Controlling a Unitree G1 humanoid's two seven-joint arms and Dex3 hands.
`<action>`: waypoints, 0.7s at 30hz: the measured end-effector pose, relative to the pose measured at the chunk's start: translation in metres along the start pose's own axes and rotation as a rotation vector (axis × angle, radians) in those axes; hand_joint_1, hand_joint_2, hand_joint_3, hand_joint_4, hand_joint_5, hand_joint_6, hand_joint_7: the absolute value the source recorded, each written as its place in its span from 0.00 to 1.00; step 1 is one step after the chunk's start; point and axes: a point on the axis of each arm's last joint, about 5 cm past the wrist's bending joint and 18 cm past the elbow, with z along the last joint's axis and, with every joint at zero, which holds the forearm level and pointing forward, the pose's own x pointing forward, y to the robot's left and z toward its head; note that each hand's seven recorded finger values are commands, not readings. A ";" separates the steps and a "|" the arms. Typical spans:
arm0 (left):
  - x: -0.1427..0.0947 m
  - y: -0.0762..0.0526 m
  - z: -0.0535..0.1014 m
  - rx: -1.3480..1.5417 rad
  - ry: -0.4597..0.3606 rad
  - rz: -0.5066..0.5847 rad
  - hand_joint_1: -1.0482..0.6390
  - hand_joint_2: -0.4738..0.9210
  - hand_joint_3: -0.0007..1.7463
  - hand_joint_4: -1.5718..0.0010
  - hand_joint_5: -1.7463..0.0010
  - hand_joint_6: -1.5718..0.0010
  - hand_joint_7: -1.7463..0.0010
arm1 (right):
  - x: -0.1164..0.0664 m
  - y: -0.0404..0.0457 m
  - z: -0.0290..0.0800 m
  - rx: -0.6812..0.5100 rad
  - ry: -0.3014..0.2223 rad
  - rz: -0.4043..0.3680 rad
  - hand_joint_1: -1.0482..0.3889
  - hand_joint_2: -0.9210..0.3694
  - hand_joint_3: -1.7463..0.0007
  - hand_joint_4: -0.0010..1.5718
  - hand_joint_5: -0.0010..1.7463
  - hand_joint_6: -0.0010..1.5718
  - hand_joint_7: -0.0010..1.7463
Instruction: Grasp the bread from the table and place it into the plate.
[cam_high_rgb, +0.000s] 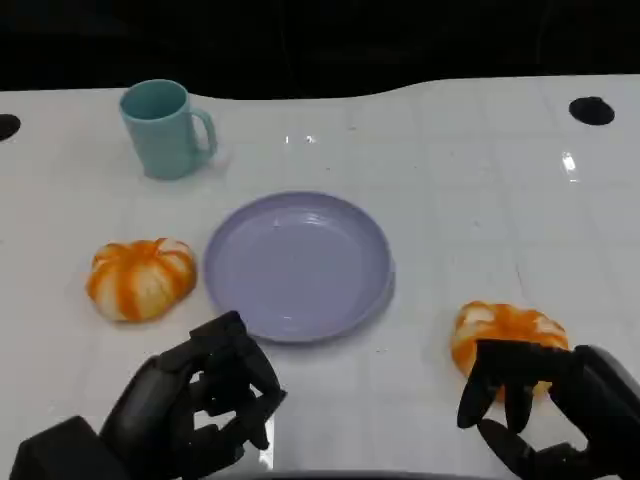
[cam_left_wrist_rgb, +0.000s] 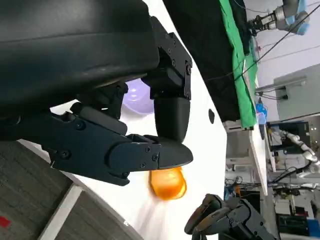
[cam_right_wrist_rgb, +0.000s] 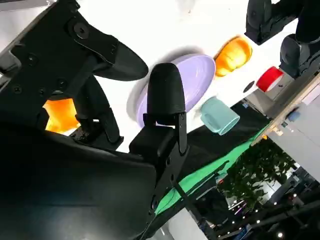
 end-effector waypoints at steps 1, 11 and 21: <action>0.000 0.000 0.000 0.000 0.000 0.000 0.29 1.00 0.23 0.56 0.00 0.68 0.04 | 0.000 0.0000 0.000 0.000 0.000 0.000 0.63 0.49 0.26 0.51 0.96 0.50 0.74; 0.000 0.000 0.000 0.000 -0.001 0.000 0.29 1.00 0.23 0.57 0.00 0.68 0.04 | 0.000 0.0000 0.000 0.000 0.001 0.001 0.64 0.50 0.25 0.50 0.96 0.49 0.72; 0.000 0.000 0.000 0.001 -0.001 0.000 0.29 1.00 0.23 0.56 0.00 0.68 0.04 | 0.000 -0.0021 0.002 0.009 -0.011 -0.022 0.66 0.48 0.33 0.43 0.81 0.45 0.57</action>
